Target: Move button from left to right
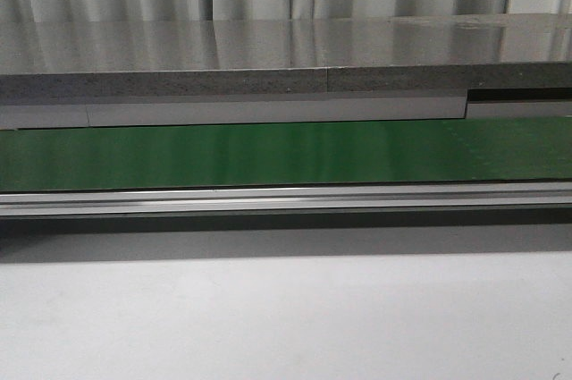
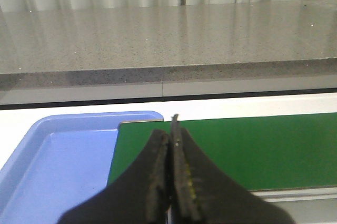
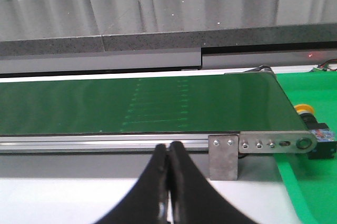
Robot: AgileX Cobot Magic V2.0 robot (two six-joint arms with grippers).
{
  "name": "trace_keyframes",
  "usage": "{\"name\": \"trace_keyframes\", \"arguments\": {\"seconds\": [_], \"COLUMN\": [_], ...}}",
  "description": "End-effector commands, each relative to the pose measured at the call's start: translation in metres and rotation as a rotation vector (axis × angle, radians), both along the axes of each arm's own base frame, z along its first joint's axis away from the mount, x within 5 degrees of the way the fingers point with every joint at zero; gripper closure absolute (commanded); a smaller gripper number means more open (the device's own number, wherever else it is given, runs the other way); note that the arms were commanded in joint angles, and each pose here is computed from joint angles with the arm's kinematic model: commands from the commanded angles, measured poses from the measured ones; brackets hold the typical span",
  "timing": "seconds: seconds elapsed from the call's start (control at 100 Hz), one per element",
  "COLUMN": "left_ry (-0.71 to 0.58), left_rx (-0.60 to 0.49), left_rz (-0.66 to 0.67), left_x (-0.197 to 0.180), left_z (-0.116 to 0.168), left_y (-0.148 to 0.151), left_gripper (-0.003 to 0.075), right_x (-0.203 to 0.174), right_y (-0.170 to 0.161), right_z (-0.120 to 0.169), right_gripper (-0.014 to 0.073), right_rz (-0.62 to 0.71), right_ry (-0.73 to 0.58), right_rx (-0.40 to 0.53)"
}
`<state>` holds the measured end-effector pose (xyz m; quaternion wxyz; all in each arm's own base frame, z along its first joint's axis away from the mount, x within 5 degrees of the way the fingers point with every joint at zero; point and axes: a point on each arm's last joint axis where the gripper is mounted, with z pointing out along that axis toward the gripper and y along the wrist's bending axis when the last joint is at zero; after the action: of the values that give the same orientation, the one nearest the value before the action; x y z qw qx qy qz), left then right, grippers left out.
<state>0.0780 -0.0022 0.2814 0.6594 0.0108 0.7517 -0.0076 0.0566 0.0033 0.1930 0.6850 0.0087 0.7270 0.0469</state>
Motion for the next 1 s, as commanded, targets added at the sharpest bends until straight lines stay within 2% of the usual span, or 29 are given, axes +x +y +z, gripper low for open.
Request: {"name": "trace_keyframes", "arguments": {"seconds": [0.0,0.51,0.72,0.79,0.89,0.99], "left_ry": [-0.092,-0.094,-0.146,-0.188,-0.268,-0.289], "left_rx": [-0.019,-0.019,0.013,0.034,0.007,-0.014], "left_rz": [-0.003,-0.003,0.002,0.006,0.005,0.004], "left_x": [0.001,0.0,-0.001,-0.003,-0.011,-0.018], "left_z": [0.015,0.015,0.018,0.015,0.003,-0.014], "left_y": [0.0,0.0,0.0,0.001,0.001,0.001], "left_gripper": [0.0741,0.0741,0.0741,0.0741,0.0741,0.0741], "right_x": [-0.002,-0.002,-0.002,-0.002,-0.002,-0.002], "right_y": [-0.001,-0.001,-0.001,-0.001,-0.001,-0.001], "right_z": [0.015,0.015,0.015,0.015,0.015,0.015], "right_gripper": [0.0662,0.0662,0.0662,0.0662,0.0662,0.0662], "right_rz": [-0.009,-0.009,-0.009,-0.009,-0.009,-0.009], "right_ry": [-0.123,-0.123,-0.123,-0.123,-0.123,-0.123], "right_rx": [-0.007,-0.007,-0.007,-0.007,-0.007,-0.007]}}
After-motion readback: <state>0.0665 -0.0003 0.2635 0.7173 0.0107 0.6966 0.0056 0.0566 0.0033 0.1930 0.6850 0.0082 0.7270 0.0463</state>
